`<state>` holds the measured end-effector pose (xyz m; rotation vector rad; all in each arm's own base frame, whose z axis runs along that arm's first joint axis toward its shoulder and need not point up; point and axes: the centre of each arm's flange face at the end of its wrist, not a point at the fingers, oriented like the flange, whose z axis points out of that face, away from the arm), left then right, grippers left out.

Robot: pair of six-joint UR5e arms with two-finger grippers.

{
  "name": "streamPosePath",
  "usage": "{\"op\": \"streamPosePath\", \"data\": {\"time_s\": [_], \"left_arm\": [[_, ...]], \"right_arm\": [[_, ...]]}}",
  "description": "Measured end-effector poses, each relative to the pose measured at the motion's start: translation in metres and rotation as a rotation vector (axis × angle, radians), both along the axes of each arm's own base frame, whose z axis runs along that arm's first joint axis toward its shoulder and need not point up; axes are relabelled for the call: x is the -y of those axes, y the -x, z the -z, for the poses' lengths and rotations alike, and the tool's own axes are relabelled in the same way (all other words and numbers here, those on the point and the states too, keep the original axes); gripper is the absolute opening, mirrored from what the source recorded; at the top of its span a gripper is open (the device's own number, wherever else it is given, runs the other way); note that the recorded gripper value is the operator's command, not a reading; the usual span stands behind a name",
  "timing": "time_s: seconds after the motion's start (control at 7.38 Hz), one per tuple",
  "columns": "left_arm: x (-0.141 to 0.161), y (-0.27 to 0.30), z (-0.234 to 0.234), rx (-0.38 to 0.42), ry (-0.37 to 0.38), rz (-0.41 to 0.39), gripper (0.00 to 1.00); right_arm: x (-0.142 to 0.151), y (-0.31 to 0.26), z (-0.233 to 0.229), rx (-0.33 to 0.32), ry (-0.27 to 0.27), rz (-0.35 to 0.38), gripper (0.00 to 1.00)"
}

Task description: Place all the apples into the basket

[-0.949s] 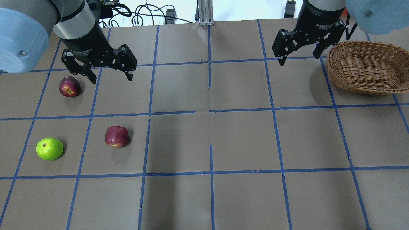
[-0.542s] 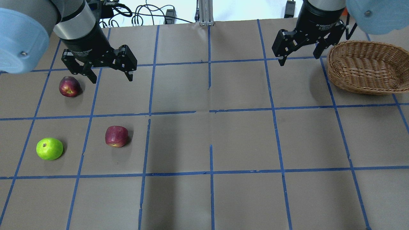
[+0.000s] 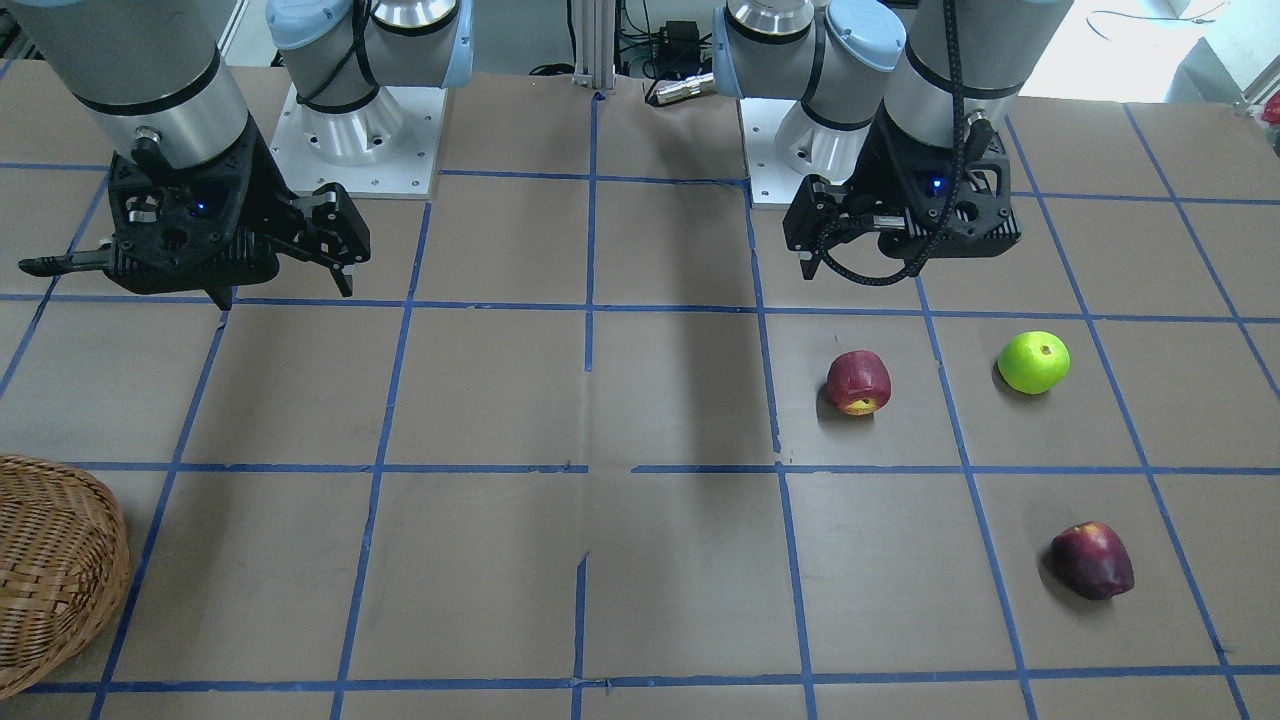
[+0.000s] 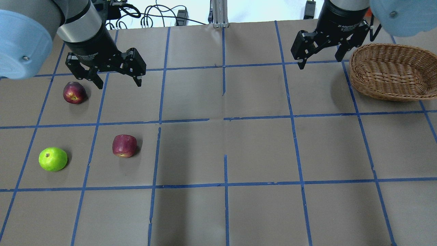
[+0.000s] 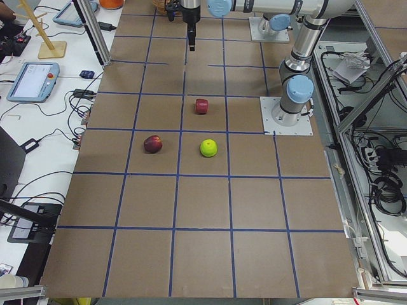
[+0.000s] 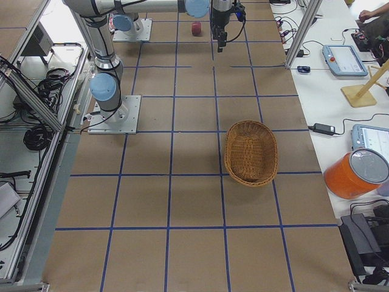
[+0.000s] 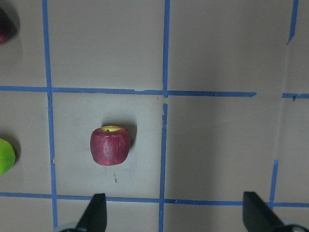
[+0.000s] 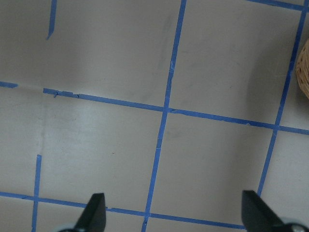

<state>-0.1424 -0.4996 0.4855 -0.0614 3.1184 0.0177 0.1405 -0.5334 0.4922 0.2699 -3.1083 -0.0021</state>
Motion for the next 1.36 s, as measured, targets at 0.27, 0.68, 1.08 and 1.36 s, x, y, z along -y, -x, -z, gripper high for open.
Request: {"op": "streamPosePath", "data": {"time_s": [0.27, 0.68, 1.08, 1.36], "left_arm": [[0.000, -0.002, -0.001, 0.003, 0.007, 0.026, 1.00], [0.026, -0.065, 0.001, 0.013, 0.049, 0.015, 1.00], [0.024, -0.101, 0.051, -0.005, -0.029, 0.031, 1.00], [0.003, -0.103, 0.121, -0.016, -0.078, 0.119, 1.00]], "right_arm": [[0.000, 0.000, 0.000, 0.000, 0.000, 0.000, 1.00], [0.000, 0.000, 0.000, 0.000, 0.000, -0.001, 1.00], [0.000, -0.001, 0.001, -0.001, -0.001, -0.002, 1.00], [0.000, -0.001, 0.001, 0.000, -0.001, -0.001, 1.00]]}}
